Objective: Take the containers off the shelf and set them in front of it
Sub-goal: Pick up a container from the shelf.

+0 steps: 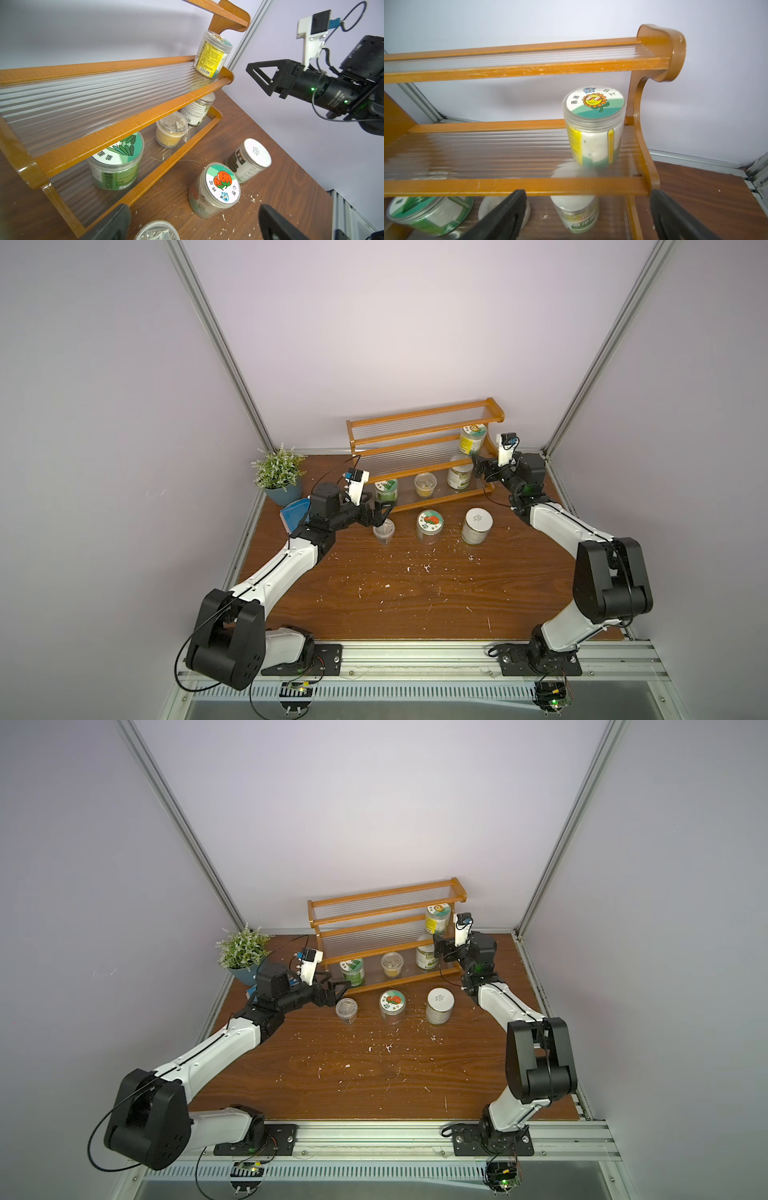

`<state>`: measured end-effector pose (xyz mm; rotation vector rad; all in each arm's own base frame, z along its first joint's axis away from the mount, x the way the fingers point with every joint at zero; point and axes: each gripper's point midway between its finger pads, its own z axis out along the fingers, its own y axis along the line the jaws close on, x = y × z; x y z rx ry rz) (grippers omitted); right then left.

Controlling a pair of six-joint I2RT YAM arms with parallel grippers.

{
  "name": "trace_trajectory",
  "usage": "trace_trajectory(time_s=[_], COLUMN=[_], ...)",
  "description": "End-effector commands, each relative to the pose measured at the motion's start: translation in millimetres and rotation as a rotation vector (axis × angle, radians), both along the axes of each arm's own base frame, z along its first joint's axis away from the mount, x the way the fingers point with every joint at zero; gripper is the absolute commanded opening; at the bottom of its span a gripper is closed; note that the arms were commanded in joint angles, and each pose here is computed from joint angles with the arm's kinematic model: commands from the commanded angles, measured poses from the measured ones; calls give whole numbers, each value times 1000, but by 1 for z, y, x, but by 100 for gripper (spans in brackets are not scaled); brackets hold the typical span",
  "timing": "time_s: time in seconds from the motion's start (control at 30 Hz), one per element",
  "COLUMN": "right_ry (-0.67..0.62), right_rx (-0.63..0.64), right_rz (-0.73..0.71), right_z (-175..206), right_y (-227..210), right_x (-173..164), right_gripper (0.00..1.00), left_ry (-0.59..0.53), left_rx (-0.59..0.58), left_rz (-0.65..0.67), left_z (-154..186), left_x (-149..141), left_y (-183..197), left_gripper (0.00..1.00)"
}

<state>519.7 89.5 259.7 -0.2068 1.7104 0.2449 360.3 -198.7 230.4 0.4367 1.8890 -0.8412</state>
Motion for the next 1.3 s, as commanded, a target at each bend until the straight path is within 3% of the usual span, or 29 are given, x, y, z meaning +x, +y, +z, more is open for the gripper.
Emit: trace_trajectory(time_s=[0.0, 0.77, 1.27], right_ry=[-120, -129, -96], right_rx=[1, -22, -20], right_rz=[50, 100, 110], right_z=[34, 32, 21], right_y=[6, 20, 25], right_x=[18, 102, 121], right_gripper=[99, 99, 99], left_ry=[-45, -28, -12], left_rx=[-17, 11, 17], left_rz=[-19, -11, -11], left_z=[21, 17, 9], left_x=[-1, 2, 2], left_y=[-4, -3, -3], left_gripper=[100, 100, 100])
